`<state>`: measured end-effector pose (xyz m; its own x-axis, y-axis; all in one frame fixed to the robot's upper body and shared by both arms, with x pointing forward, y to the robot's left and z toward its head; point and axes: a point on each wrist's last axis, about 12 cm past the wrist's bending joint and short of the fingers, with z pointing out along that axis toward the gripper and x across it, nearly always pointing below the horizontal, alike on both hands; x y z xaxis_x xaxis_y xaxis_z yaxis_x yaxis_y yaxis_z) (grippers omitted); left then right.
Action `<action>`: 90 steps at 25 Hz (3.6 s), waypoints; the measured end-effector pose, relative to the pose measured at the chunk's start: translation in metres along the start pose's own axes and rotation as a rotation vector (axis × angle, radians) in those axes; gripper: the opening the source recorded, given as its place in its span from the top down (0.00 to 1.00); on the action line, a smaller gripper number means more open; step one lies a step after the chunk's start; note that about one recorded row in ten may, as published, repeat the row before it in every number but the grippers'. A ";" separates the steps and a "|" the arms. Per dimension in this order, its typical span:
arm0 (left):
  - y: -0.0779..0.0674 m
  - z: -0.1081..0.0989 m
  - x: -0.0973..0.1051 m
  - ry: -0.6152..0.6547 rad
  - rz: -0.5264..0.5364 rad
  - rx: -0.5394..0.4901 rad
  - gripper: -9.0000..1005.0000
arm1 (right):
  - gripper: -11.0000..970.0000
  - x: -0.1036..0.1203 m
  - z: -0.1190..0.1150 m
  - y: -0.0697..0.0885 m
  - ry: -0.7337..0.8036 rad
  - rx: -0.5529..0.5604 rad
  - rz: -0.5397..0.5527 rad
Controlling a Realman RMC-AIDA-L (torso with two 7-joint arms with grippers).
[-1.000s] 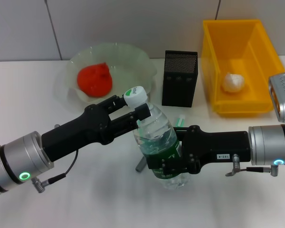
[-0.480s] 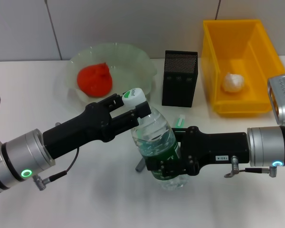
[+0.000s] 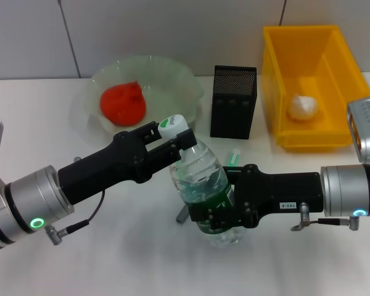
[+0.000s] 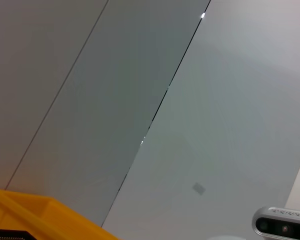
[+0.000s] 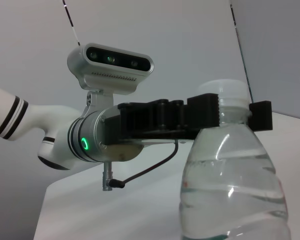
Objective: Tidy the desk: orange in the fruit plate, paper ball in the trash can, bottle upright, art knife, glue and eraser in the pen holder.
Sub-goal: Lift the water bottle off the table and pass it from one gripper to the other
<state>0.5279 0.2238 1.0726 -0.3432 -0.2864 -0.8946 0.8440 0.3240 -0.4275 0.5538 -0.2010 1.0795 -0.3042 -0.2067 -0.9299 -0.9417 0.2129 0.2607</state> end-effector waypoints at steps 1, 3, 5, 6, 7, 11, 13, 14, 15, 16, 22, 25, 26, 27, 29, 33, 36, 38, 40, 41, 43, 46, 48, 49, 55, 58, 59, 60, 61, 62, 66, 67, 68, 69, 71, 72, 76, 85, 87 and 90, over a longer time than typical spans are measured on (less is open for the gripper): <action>0.000 0.000 0.000 0.000 0.000 -0.001 0.36 | 0.22 0.000 0.000 0.000 0.000 0.000 0.000; 0.000 0.000 0.001 0.001 -0.001 -0.002 0.40 | 0.22 0.000 0.000 0.000 0.000 0.000 0.000; 0.000 0.001 0.001 0.000 -0.002 -0.001 0.44 | 0.22 0.000 0.000 0.000 0.000 0.000 0.000; 0.000 0.001 0.001 0.001 -0.002 -0.001 0.47 | 0.22 0.000 0.000 0.000 0.000 -0.001 0.000; 0.000 0.001 0.001 0.001 -0.002 0.000 0.50 | 0.22 0.000 0.000 0.000 0.000 -0.001 0.000; -0.001 0.002 0.001 0.000 -0.002 0.001 0.55 | 0.22 -0.001 0.001 0.000 0.000 -0.003 -0.003; -0.001 0.002 0.002 0.000 -0.003 0.001 0.55 | 0.22 -0.001 0.002 0.000 -0.001 -0.005 -0.001; -0.001 0.002 0.002 0.000 -0.003 0.001 0.55 | 0.22 -0.001 0.002 0.000 -0.001 -0.007 0.000; -0.001 0.002 0.002 0.000 -0.003 0.001 0.55 | 0.22 -0.001 0.003 0.000 -0.001 -0.007 0.001; -0.001 0.002 0.002 0.000 -0.004 0.002 0.55 | 0.22 -0.001 0.003 0.000 -0.002 -0.007 0.000; -0.001 0.003 0.001 0.002 -0.002 0.004 0.55 | 0.21 -0.002 0.003 0.000 -0.003 -0.006 -0.001; -0.001 0.003 0.001 -0.001 -0.003 0.003 0.55 | 0.21 -0.002 0.003 0.000 -0.005 -0.006 -0.002; 0.000 0.003 0.001 -0.001 -0.003 0.003 0.55 | 0.21 -0.002 0.003 0.000 -0.005 -0.005 -0.002; 0.000 0.002 0.001 -0.002 -0.004 0.002 0.55 | 0.21 -0.002 0.003 0.000 -0.006 -0.005 -0.002; 0.000 0.002 0.000 -0.002 -0.004 0.002 0.55 | 0.20 -0.003 0.003 -0.001 -0.006 -0.004 -0.003; 0.000 0.002 0.000 -0.002 -0.007 0.000 0.55 | 0.20 -0.003 0.003 -0.001 -0.007 0.000 -0.003; 0.000 0.002 0.000 -0.002 -0.008 0.000 0.55 | 0.20 -0.003 0.002 -0.002 -0.006 0.002 -0.006; 0.000 0.002 0.000 -0.002 -0.008 0.000 0.55 | 0.19 -0.003 0.002 -0.002 -0.004 0.002 -0.008; 0.000 0.002 0.000 -0.002 -0.012 -0.001 0.55 | 0.19 -0.004 0.003 -0.002 -0.003 0.004 -0.009; 0.000 0.002 0.000 -0.002 -0.012 -0.001 0.55 | 0.19 -0.004 0.003 -0.002 -0.002 0.005 -0.011; 0.000 0.002 0.000 -0.002 -0.012 -0.001 0.55 | 0.19 -0.005 0.003 -0.003 0.000 0.005 -0.015; 0.001 0.002 0.000 -0.004 -0.013 -0.002 0.55 | 0.19 -0.006 0.002 -0.004 0.004 0.006 -0.021; 0.001 0.002 -0.001 -0.004 -0.013 -0.002 0.55 | 0.19 -0.007 0.002 -0.004 0.009 0.006 -0.027; 0.001 0.002 -0.001 -0.004 -0.013 -0.002 0.55 | 0.19 -0.009 0.002 -0.005 0.014 0.006 -0.032; 0.001 0.003 -0.001 -0.003 -0.012 0.000 0.55 | 0.19 -0.012 0.002 -0.006 0.039 -0.002 -0.055; 0.001 0.003 -0.001 -0.005 -0.012 0.000 0.55 | 0.19 -0.015 0.002 -0.007 0.043 0.002 -0.060; 0.001 0.003 -0.002 -0.005 -0.011 0.000 0.55 | 0.19 -0.016 0.002 -0.007 0.047 0.004 -0.061; 0.001 0.003 -0.002 -0.006 -0.010 0.001 0.55 | 0.19 -0.017 0.002 -0.008 0.052 0.005 -0.062; 0.001 0.003 -0.002 -0.006 -0.009 0.001 0.55 | 0.19 -0.017 0.002 -0.008 0.058 0.006 -0.063; 0.001 0.003 -0.002 -0.006 -0.009 0.001 0.55 | 0.19 -0.018 0.002 -0.008 0.065 0.006 -0.063; 0.001 0.002 -0.003 -0.006 -0.008 0.002 0.55 | 0.19 -0.019 0.003 -0.009 0.080 0.009 -0.065; 0.001 0.002 -0.003 -0.005 -0.008 0.001 0.55 | 0.19 -0.019 0.003 -0.009 0.081 0.010 -0.064; 0.002 0.002 -0.003 -0.005 -0.008 0.000 0.55 | 0.19 -0.020 0.003 -0.010 0.084 0.009 -0.063; 0.002 0.002 -0.004 -0.005 -0.009 0.000 0.55 | 0.19 -0.021 0.003 -0.010 0.089 0.009 -0.064; 0.002 0.002 -0.004 -0.004 -0.012 0.000 0.55 | 0.19 -0.024 0.002 -0.010 0.106 0.007 -0.070; 0.002 0.002 -0.004 -0.004 -0.012 0.000 0.55 | 0.19 -0.024 0.002 -0.010 0.106 0.007 -0.070; 0.003 0.002 -0.005 -0.007 -0.011 -0.002 0.55 | 0.19 -0.025 0.001 -0.010 0.120 0.007 -0.064; 0.003 0.002 -0.007 -0.028 -0.010 -0.009 0.55 | 0.19 -0.021 0.001 -0.009 0.154 0.004 -0.054; 0.003 0.001 -0.008 -0.032 -0.010 -0.010 0.55 | 0.19 -0.019 0.001 -0.009 0.158 0.003 -0.051; 0.003 0.001 -0.008 -0.040 -0.013 -0.006 0.55 | 0.19 -0.018 0.000 -0.009 0.165 0.003 -0.046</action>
<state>0.5337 0.2259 1.0790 -0.3371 -0.3259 -0.8833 0.8371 0.3256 -0.4396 0.5676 -0.1989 1.0936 -0.2806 -0.3700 -0.8857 -0.9548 0.2020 0.2181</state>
